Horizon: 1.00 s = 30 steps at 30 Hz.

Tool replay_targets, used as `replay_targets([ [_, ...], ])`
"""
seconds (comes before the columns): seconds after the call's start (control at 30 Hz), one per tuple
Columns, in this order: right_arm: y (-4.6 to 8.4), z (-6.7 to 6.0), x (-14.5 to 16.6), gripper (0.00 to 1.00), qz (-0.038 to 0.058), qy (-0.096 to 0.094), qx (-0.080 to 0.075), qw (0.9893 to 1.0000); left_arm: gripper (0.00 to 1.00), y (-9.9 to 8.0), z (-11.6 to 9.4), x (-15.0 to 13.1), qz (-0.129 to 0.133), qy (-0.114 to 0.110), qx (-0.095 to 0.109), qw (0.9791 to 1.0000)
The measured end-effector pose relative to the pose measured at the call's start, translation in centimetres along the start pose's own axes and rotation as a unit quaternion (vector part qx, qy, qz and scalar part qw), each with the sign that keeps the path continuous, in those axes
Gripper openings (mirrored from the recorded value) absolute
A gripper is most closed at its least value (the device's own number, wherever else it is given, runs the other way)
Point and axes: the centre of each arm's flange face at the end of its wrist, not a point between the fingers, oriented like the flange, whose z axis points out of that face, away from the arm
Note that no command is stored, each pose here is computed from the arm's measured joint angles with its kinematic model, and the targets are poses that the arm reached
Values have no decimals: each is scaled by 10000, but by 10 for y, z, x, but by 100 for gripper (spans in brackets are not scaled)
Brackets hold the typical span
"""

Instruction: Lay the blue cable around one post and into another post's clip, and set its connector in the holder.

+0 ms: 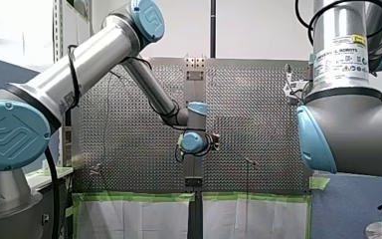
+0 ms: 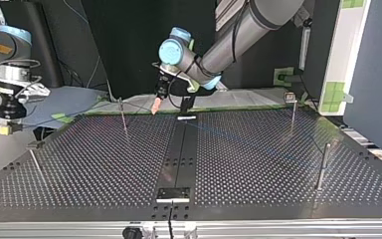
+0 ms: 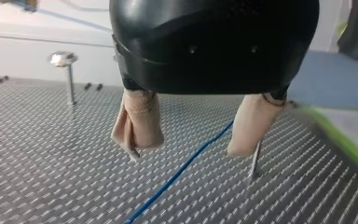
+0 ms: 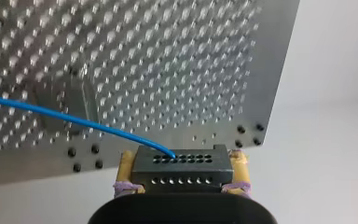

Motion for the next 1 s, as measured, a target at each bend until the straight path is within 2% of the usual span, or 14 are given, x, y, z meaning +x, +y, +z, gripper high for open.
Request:
replay_targets([
  [0.13,6,0,-5,0,-19,-4,-63,10000,100,24,-3,-15,-3,-183,-341,9993],
  [0.23,8,-1,-11,0,-25,-44,-78,10000,100,44,-3,-25,-32,-317,-617,9976],
  [0.43,5,-10,-27,0,8,-106,-27,9999,100,85,-7,-44,-111,-573,-1148,9917],
  [0.53,4,-12,-30,0,11,-98,-12,10000,100,106,-10,-54,-146,-704,-1426,9872],
  [0.63,3,-13,-32,0,12,-94,-8,10000,100,130,-15,-63,-197,-840,-1741,9809],
  [0.67,3,-13,-32,0,12,-93,-8,10000,100,140,-18,-67,-215,-865,-1874,9782],
  [0.73,3,-14,-32,0,14,-97,-7,10000,100,155,-24,-71,-229,-867,-2075,9741],
  [0.9,3,-14,-32,0,15,-98,-7,10000,100,193,-44,-78,-249,-745,-2609,9622],
  [0.97,3,-14,-33,0,15,-99,-8,9999,100,201,-52,-81,-293,-747,-2710,9592],
  [1.0,4,-14,-33,0,14,-99,-10,9999,100,203,-55,-83,-317,-767,-2716,9588],
])
